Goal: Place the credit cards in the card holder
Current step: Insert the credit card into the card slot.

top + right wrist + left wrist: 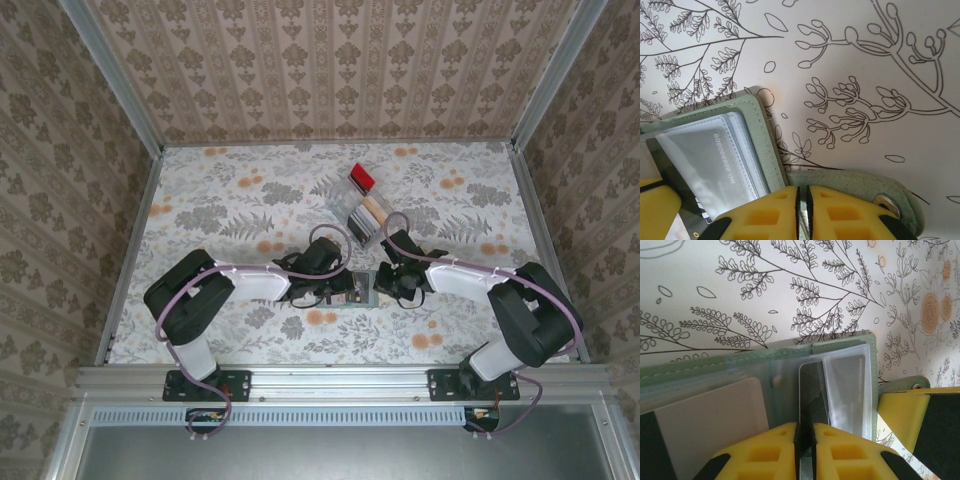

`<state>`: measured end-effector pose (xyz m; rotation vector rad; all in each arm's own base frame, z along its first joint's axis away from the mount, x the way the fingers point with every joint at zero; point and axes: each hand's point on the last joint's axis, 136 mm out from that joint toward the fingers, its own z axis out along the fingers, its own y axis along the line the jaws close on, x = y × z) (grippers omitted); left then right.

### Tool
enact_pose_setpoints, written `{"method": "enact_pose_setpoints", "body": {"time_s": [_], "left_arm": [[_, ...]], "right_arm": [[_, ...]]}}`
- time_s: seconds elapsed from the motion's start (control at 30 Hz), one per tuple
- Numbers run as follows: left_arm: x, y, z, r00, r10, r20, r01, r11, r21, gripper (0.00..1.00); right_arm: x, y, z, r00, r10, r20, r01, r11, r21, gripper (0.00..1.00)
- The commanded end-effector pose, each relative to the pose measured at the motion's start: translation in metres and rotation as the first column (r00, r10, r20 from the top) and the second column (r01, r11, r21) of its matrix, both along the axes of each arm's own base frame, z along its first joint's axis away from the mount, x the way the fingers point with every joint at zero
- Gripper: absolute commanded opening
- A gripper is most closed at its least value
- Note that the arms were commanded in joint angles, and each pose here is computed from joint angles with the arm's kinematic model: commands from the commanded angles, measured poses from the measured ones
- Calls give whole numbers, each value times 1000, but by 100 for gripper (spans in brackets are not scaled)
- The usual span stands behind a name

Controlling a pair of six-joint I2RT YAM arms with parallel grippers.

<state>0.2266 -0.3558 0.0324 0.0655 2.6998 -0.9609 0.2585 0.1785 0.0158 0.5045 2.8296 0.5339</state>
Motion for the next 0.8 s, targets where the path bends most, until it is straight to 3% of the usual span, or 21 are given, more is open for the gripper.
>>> {"method": "enact_pose_setpoints", "body": {"time_s": [0.0,0.27,0.63,0.77], "left_arm": [[-7,2,-13,999,-23,-32,25,998,60,15],[-7,-11,-15,998,-34,-55,36,999,30,16],[-13,-25,-3,992,-120,-30,120,993,-8,22],[-13,-16,-1,994,-109,-22,109,993,37,24]], "right_arm": [[-4,4,-8,999,17,-27,-16,1000,17,11],[-9,13,-10,999,9,-37,-6,996,89,9],[-10,11,-12,999,2,-39,1,997,79,9],[-10,8,-12,999,-3,-40,5,998,65,9]]}}
